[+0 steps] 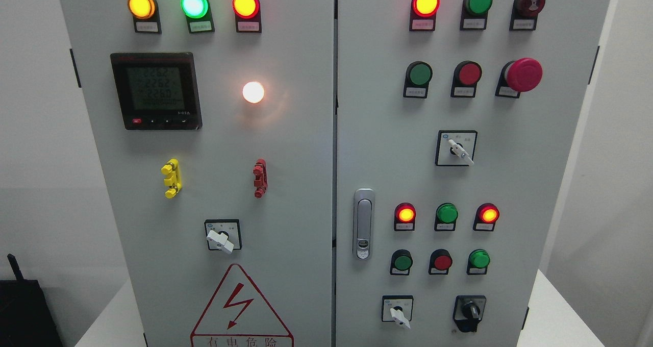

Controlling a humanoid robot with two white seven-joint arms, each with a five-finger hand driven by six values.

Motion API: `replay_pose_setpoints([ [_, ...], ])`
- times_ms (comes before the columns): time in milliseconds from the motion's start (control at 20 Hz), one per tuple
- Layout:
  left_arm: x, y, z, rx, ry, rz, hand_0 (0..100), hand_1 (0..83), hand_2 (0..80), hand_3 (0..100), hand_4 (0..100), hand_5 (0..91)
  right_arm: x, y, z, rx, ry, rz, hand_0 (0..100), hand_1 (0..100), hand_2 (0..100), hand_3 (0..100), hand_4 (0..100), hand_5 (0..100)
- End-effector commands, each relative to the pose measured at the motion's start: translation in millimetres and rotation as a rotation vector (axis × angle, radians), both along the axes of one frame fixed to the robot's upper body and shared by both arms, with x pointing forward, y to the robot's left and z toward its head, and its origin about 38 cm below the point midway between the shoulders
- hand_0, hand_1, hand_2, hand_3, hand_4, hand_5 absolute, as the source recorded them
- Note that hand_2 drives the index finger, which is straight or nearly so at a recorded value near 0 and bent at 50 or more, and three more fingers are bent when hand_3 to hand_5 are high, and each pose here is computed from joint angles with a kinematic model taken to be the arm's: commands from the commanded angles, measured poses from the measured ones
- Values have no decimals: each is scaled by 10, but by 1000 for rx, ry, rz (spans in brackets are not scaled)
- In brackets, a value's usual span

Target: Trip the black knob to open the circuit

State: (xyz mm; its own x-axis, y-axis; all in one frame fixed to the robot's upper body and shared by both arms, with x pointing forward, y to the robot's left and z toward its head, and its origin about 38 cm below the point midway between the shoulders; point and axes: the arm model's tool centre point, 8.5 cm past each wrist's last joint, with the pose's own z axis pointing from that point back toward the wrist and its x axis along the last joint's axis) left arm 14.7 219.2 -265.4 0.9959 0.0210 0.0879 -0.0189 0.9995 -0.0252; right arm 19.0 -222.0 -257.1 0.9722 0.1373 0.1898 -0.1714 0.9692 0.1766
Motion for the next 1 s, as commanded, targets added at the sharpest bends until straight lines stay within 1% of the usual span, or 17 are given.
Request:
replay_pose_setpoints([
  [0,-2,-2,0,0,2,3,120,389,0,0,0,0,96,-8,23,-14,-57,-11,95,366,0,503,352,150],
  [50,-2,-2,0,0,2,3,120,389,0,0,0,0,134,-26,32,-32,-79,-15,104,385,0,559,396,187],
  [100,8,-2,0,0,0,3,120,389,0,0,0,0,192,-26,45,-40,-102,-17,106,393,0,574,413,202],
  [150,-2,-2,0,0,2,3,120,389,0,0,0,0,245,-25,61,-46,-128,-21,111,417,0,621,463,246],
  [200,-2,-2,0,0,2,3,120,389,0,0,0,0,283,-26,75,-55,-151,-23,116,438,0,648,497,285],
  [250,-2,-2,0,0,2,3,120,389,0,0,0,0,323,-30,91,-67,-173,-27,121,448,0,658,517,303],
  [350,-2,-2,0,0,2,3,120,389,0,0,0,0,437,-48,127,-95,-215,-37,152,486,0,700,592,393],
  [400,-2,-2,0,0,2,3,120,389,0,0,0,0,499,-51,150,-105,-243,-42,163,492,0,710,614,414],
  [450,-2,-2,0,0,2,3,120,389,0,0,0,0,536,-65,174,-119,-275,-49,185,504,0,738,659,469],
  [500,-2,-2,0,0,2,3,120,389,0,0,0,0,579,-70,199,-132,-313,-56,206,511,0,760,686,502],
  [750,-2,-2,0,0,2,3,120,389,0,0,0,0,903,-99,363,-175,-482,-93,237,558,0,840,757,622],
  [850,-2,-2,0,0,2,3,120,389,0,0,0,0,1002,-98,438,-179,-536,-104,274,574,0,855,769,646],
  [950,-2,-2,0,0,2,3,120,389,0,0,0,0,1090,-96,508,-181,-583,-114,360,601,0,871,782,674],
])
